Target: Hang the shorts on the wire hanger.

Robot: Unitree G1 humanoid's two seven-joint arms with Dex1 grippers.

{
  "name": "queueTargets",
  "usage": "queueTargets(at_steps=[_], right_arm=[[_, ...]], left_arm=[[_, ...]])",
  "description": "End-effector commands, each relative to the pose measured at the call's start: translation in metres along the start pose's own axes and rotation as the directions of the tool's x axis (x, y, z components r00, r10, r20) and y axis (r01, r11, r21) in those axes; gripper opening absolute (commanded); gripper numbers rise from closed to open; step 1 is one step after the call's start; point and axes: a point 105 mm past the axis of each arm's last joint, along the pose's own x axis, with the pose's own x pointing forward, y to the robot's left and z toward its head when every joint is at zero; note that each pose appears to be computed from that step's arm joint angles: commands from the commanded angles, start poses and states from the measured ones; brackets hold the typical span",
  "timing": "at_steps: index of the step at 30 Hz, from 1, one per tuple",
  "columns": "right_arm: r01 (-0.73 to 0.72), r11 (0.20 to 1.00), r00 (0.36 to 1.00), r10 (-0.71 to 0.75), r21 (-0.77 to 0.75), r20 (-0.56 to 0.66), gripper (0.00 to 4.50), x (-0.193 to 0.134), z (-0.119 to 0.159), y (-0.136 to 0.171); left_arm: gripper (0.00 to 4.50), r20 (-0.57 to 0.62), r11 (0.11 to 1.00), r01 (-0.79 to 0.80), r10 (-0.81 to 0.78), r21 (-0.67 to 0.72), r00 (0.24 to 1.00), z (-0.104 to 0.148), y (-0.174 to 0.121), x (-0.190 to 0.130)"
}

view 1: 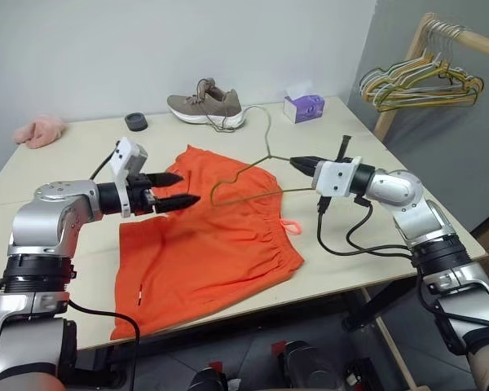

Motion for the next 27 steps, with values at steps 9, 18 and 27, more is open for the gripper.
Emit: queueTargets(at_steps=[9,18,27], right_arm=[[-0.003,0.995,0.984,0.02,-0.096,0.176,0.02,0.011,0.045,-0.011],[0.004,0.997,0.975,0.012,-0.072,0.222,0.0,0.012,0.056,-0.01],[-0.015,0.999,0.968,0.027,-0.05,0.251,0.0,0.012,0.064,-0.001]], left_arm=[[4.5,-0.13,0.983,0.183,-0.177,0.036,0.976,-0.022,-0.03,0.007],[3.33,-0.134,0.986,0.163,-0.156,0.045,0.979,-0.028,-0.026,0.014],[0.44,-0.101,0.983,0.177,-0.171,0.052,0.98,-0.024,-0.031,0.02]])
